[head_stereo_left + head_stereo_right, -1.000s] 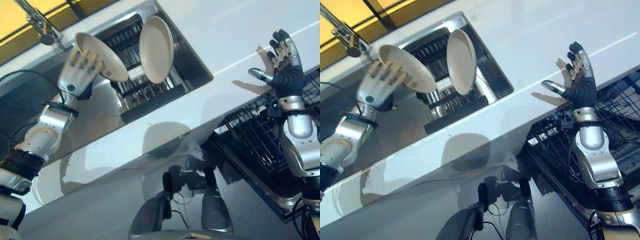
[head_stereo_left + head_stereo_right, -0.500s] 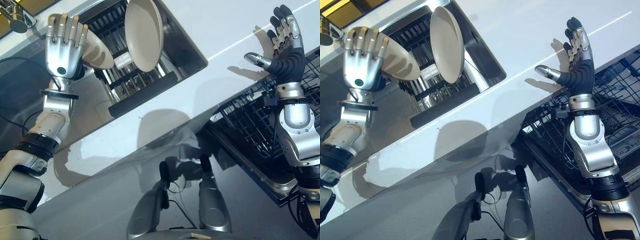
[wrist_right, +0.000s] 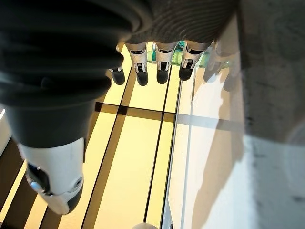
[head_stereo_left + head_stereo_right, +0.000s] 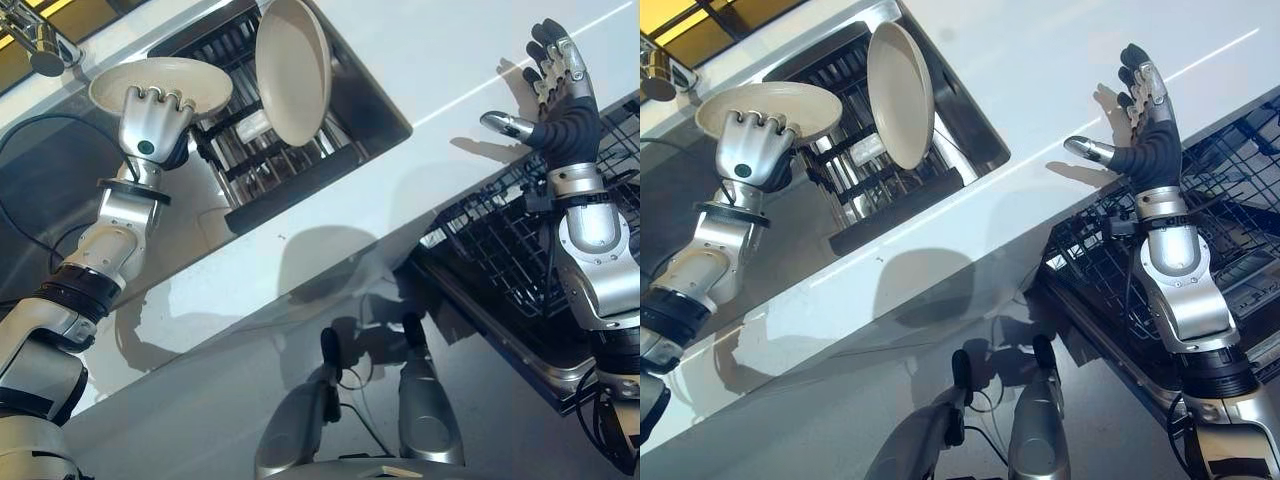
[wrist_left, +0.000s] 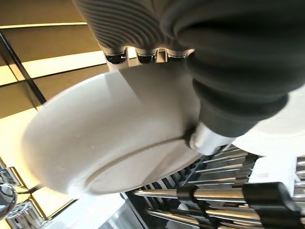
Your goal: Pick up plates and place into dishwasher.
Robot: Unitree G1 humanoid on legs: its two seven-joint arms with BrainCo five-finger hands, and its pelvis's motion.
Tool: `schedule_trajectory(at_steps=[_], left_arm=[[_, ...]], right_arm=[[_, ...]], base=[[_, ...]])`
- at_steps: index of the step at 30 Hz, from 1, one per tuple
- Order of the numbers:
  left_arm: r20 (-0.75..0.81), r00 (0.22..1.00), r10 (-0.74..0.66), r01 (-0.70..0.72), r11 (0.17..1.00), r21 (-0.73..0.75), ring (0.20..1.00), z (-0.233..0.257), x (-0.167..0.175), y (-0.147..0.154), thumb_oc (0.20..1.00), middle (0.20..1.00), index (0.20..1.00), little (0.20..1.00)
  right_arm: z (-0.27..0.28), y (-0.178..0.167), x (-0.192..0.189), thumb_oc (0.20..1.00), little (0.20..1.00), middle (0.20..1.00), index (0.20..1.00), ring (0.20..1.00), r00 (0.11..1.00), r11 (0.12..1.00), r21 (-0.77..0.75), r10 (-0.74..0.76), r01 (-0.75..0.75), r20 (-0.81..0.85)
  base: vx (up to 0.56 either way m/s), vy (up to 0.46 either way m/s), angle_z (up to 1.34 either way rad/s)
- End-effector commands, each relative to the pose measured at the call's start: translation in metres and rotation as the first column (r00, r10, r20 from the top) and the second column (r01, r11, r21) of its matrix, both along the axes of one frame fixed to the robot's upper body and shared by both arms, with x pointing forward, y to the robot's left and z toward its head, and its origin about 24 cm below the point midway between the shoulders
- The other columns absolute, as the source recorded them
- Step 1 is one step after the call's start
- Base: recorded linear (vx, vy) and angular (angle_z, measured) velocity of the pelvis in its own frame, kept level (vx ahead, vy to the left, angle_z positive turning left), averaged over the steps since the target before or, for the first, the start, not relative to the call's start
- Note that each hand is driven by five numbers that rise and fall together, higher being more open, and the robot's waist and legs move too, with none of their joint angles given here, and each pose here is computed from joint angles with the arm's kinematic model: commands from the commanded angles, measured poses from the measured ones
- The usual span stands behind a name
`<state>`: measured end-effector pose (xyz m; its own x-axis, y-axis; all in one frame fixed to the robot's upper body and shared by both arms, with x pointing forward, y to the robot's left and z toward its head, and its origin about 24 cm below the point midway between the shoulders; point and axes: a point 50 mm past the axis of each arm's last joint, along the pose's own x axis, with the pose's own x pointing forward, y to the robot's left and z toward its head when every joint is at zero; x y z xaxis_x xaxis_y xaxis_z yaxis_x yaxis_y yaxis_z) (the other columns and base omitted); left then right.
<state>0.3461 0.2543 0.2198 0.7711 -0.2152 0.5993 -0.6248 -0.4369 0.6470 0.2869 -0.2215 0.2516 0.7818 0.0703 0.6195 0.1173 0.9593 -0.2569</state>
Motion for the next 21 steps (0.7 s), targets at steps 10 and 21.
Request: schedule_trajectory(at_steps=[10, 21], left_arm=[[0.222, 0.965, 0.141, -0.132, 0.99, -0.055, 0.2, 0.033, -0.032, 0.05, 0.2, 0.2, 0.2, 0.2], [0.525, 0.841, -0.129, 0.292, 0.926, -0.24, 0.2, 0.056, -0.081, 0.042, 0.2, 0.2, 0.2, 0.2]], right_arm=[[-0.029, -0.03, -0.008, 1.0, 1.0, 1.0, 1.0, 1.0, 0.983, 0.998, -0.006, -0.062, 0.061, -0.175], [-0.018, -0.036, -0.03, 1.0, 1.0, 1.0, 1.0, 1.0, 0.998, 0.998, 0.035, -0.055, 0.056, -0.036]], base=[[0.03, -0.019, 0.03], [0.0, -0.13, 0.14]])
